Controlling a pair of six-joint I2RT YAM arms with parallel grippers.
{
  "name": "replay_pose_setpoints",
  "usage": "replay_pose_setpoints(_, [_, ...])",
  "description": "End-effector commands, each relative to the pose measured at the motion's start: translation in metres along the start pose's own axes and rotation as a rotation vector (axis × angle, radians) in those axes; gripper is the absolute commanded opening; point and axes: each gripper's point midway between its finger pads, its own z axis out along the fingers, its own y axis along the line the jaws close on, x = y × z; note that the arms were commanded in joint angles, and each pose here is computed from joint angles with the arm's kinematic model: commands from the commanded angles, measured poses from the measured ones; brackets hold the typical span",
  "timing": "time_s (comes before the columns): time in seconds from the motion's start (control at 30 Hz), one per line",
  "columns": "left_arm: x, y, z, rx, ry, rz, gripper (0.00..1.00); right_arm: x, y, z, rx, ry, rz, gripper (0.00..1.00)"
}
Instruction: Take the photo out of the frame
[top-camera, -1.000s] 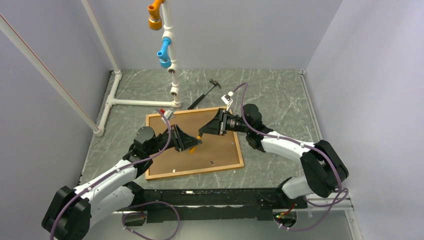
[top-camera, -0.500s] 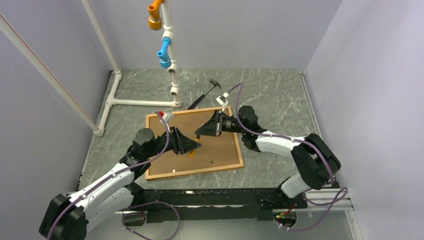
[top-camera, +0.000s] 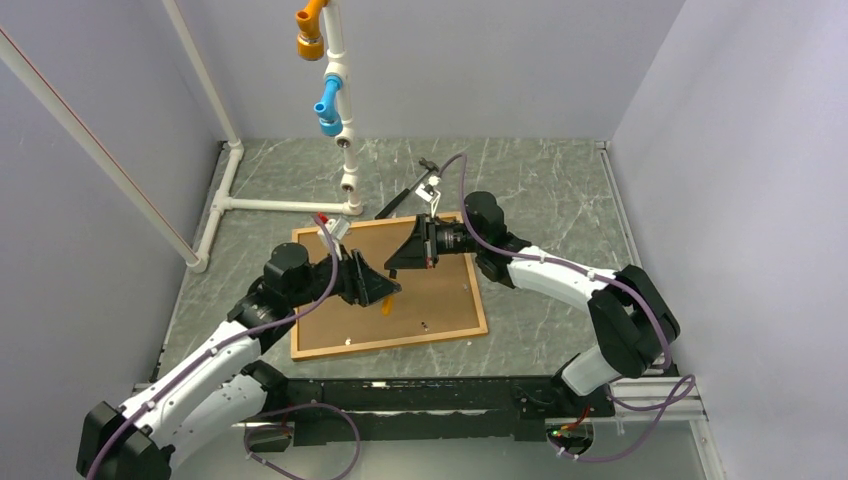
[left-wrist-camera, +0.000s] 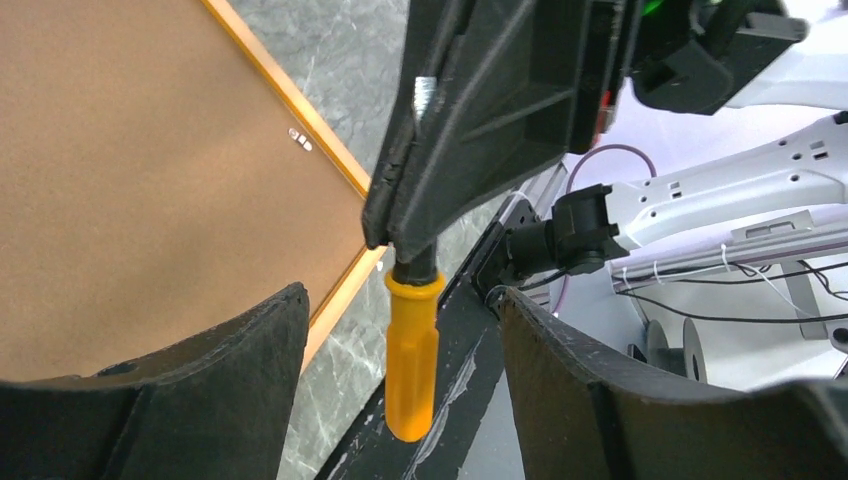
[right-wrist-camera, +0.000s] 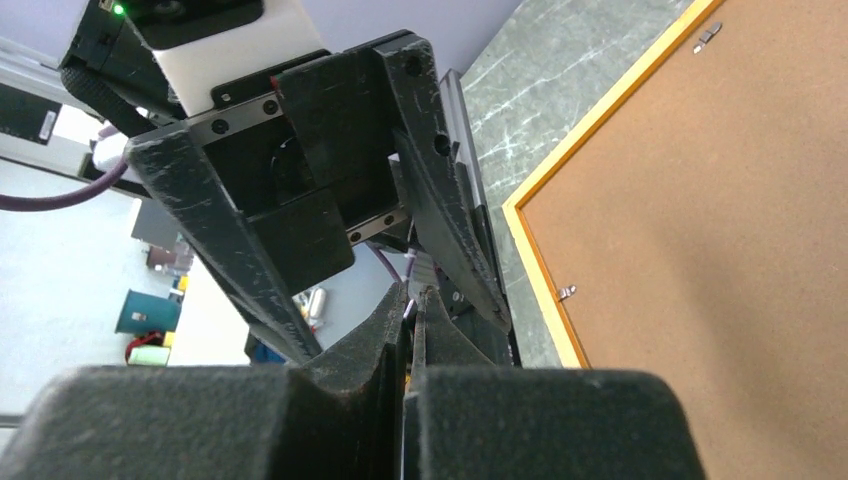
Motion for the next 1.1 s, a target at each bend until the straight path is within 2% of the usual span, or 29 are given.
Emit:
replay_pose_setpoints(0.0, [-0.004, -0.007, 0.006, 0.029, 0.019, 0.027, 0.69, -0.004, 0.013, 0.005, -0.029, 0.029, -0.071, 0.00])
replay_pose_setpoints(0.1, [-0.005, -0.005, 0.008, 0.034, 0.012, 0.018, 0.55, -0.004, 0.015, 0.009, -0.009, 0.041, -0.082, 0.00])
replay_pose_setpoints(0.23, [-0.006, -0.006, 0.011, 0.045, 0.003, 0.001, 0.20, -0.005, 0.016, 0.013, 0.009, 0.041, -0.061, 0.00])
replay_pose_setpoints(0.3, [-0.006, -0.004, 0.013, 0.042, -0.003, -0.006, 0.07, -0.010, 0.016, 0.013, 0.017, 0.025, -0.029, 0.02])
replay_pose_setpoints(0.37, [-0.009, -0.004, 0.011, 0.040, -0.032, -0.015, 0.00, -0.017, 0.012, 0.012, 0.049, 0.000, -0.002, 0.23])
replay_pose_setpoints(0.47, [-0.018, 0.000, 0.006, 0.009, -0.117, -0.037, 0.00, -0.033, -0.005, -0.001, 0.146, -0.086, 0.041, 0.55])
replay_pose_setpoints(0.53, [-0.023, 0.010, -0.001, -0.051, -0.180, -0.073, 0.00, -0.040, -0.013, -0.015, 0.160, -0.149, 0.067, 0.69])
replay_pose_setpoints(0.57, [-0.024, 0.017, -0.005, -0.085, -0.213, -0.100, 0.00, -0.043, -0.014, -0.020, 0.154, -0.172, 0.075, 0.73])
replay_pose_setpoints(0.73, [-0.030, 0.042, -0.027, -0.173, -0.392, -0.252, 0.00, -0.040, -0.012, -0.019, 0.108, -0.184, 0.060, 0.76])
replay_pose_setpoints(0.93, [-0.041, 0.047, -0.051, -0.127, -0.591, -0.430, 0.00, -0.003, 0.013, 0.003, -0.002, -0.167, -0.008, 0.77])
replay_pose_setpoints(1.07, [-0.042, 0.049, -0.060, -0.046, -0.670, -0.587, 0.00, 0.023, 0.020, 0.027, 0.084, -0.116, -0.158, 0.77])
